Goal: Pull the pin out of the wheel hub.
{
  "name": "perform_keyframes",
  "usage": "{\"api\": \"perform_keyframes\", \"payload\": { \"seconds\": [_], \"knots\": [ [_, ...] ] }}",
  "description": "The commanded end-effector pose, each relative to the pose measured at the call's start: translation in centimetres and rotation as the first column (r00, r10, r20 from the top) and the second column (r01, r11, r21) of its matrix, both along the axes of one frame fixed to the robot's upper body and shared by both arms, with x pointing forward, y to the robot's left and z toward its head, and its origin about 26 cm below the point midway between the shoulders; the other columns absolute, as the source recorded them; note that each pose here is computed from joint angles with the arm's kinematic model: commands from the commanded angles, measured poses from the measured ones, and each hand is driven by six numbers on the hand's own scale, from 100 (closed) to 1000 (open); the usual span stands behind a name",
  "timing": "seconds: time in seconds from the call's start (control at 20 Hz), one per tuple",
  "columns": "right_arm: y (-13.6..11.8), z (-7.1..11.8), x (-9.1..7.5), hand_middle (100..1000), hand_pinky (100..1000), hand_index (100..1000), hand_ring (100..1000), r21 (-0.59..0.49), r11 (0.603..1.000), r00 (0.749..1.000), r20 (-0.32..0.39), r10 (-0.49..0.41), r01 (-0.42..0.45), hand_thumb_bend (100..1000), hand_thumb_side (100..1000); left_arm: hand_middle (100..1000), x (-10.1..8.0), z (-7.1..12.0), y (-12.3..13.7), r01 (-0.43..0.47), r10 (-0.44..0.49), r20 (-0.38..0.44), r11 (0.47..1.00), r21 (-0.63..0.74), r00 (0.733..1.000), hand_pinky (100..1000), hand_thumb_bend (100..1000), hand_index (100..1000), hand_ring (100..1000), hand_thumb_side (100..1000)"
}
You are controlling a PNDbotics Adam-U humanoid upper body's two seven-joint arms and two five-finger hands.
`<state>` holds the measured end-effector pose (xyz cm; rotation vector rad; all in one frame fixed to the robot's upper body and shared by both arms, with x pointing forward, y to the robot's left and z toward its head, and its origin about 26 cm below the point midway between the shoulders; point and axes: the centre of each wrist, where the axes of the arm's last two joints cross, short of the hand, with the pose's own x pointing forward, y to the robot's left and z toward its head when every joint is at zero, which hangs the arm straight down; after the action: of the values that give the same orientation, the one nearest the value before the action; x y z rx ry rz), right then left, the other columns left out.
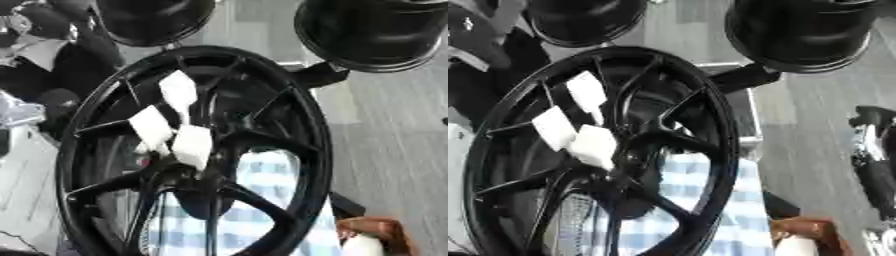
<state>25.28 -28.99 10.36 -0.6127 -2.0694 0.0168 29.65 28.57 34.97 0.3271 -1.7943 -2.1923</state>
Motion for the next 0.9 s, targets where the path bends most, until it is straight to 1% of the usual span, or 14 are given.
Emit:
{"api": "perform_keyframes", "payload": {
  "seconds": [0.05, 0.2, 0.4, 0.5, 0.6, 0.65, 0.9],
  "knots": [
    [0.1, 0.6, 0.0, 499, 775, 665, 648, -0.006, 1.0, 1.0, 0.02, 0.007, -0.007, 100, 662, 726, -0.1, 0.9, 0.1, 0.004, -0.005, 0.038, 0.999, 0.041, 0.999, 884, 199, 874, 784, 462],
    [0.1, 0.6, 0.0, 499, 775, 665, 647, -0.005, 1.0, 1.0, 0.019, 0.009, -0.009, 100, 661, 711, 0.2, 0.6, 0.0, -0.005, 0.002, 0.034, 0.996, 0.092, 0.999, 881, 273, 866, 783, 507],
    [0.2, 0.6, -0.1, 498, 775, 665, 647, -0.004, 1.0, 1.0, 0.014, 0.013, -0.013, 100, 664, 720, 1.2, 0.3, -0.1, -0.025, 0.022, 0.022, 0.986, 0.166, 1.0, 879, 326, 872, 787, 542],
    [0.2, 0.5, -0.1, 498, 775, 665, 647, -0.003, 1.0, 1.0, 0.012, 0.016, -0.016, 100, 665, 732, 1.9, 0.1, 0.0, -0.038, 0.035, 0.017, 0.981, 0.192, 0.999, 879, 343, 878, 791, 547],
    [0.2, 0.5, -0.1, 497, 775, 665, 646, -0.002, 1.0, 1.0, 0.01, 0.017, -0.017, 100, 668, 745, 2.7, -0.1, -0.1, -0.044, 0.043, 0.01, 0.977, 0.21, 0.999, 884, 380, 875, 799, 517],
    [0.2, 0.5, -0.1, 497, 775, 665, 646, -0.001, 1.0, 1.0, 0.01, 0.017, -0.017, 100, 665, 746, 3.0, -0.2, -0.1, -0.046, 0.045, 0.007, 0.974, 0.223, 0.999, 884, 380, 874, 800, 546],
    [0.3, 0.5, 0.0, 496, 774, 664, 645, 0.005, 1.0, 1.0, 0.008, 0.02, -0.02, 100, 667, 741, 4.5, -1.3, -0.5, -0.034, 0.039, -0.015, 0.964, 0.263, 0.999, 885, 393, 869, 798, 524]
  ]
}}
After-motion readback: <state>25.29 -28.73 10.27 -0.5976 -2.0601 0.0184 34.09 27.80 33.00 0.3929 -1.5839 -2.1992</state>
